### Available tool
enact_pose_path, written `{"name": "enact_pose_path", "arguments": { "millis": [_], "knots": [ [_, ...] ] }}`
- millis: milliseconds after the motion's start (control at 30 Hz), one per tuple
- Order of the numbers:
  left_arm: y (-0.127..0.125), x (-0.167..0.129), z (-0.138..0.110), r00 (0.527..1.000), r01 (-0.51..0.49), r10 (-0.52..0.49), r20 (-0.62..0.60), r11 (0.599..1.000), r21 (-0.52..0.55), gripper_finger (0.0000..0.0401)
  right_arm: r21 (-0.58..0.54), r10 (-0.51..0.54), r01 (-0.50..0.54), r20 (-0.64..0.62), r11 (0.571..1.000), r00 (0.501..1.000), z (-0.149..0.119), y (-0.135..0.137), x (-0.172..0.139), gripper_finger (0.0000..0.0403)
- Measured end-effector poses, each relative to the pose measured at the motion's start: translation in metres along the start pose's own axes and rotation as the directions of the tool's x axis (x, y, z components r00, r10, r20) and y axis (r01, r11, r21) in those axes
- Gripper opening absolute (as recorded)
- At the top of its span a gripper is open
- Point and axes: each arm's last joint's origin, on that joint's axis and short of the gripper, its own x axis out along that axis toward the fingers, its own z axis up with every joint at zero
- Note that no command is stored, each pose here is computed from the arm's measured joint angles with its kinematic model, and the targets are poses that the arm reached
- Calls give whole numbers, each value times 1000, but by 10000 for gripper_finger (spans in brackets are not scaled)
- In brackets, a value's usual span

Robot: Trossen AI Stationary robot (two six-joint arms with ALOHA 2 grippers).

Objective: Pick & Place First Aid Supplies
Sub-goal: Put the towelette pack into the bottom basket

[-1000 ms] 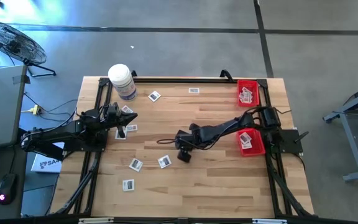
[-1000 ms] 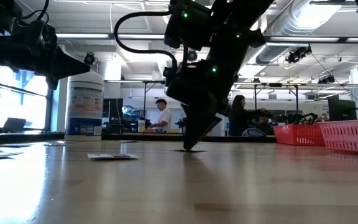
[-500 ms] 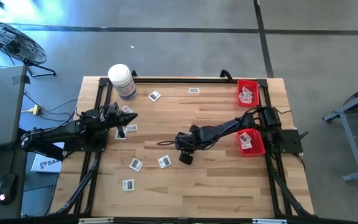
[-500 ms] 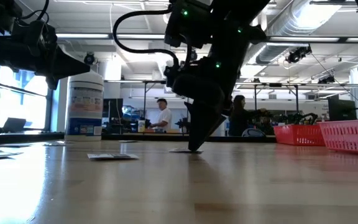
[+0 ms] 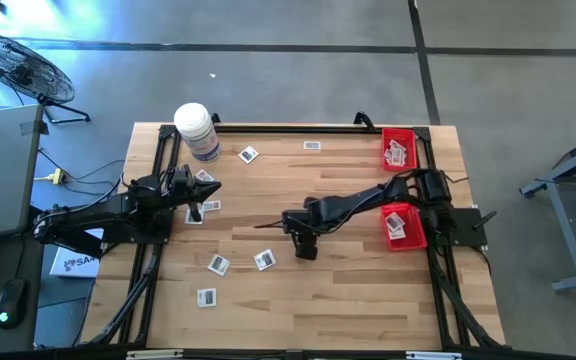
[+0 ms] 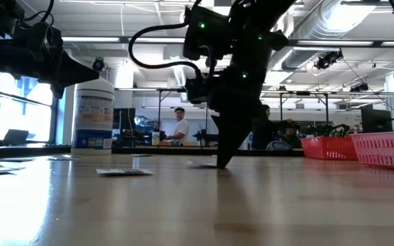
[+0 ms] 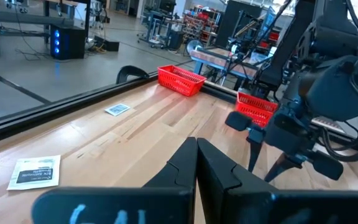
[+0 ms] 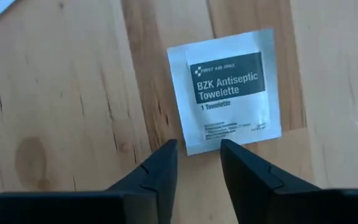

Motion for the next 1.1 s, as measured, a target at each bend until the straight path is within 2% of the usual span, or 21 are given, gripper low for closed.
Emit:
{"name": "enact_pose_path", "arguments": {
  "millis": [233, 367, 600, 900, 1100],
  "knots": [
    [0, 0, 0, 1000, 0, 0, 0, 1000, 0, 1, -67, -12, 11, -6, 998, 1000, 1, 1, -1, 130],
    [0, 0, 0, 1000, 0, 0, 0, 1000, 0, 1, -157, -38, 33, -34, 987, 999, 4, 3, -9, 131],
    [0, 0, 0, 1000, 0, 0, 0, 1000, 0, 1, -311, 1, -3, -8, 950, 1000, 11, 2, -11, 132],
    [0, 0, 0, 1000, 0, 0, 0, 1000, 0, 1, -336, 7, -30, -69, 941, 998, 11, -10, 18, 131],
    [0, 0, 0, 1000, 0, 0, 0, 1000, 0, 1, -352, 4, -35, -91, 935, 996, 9, -15, 25, 123]
  ]
}}
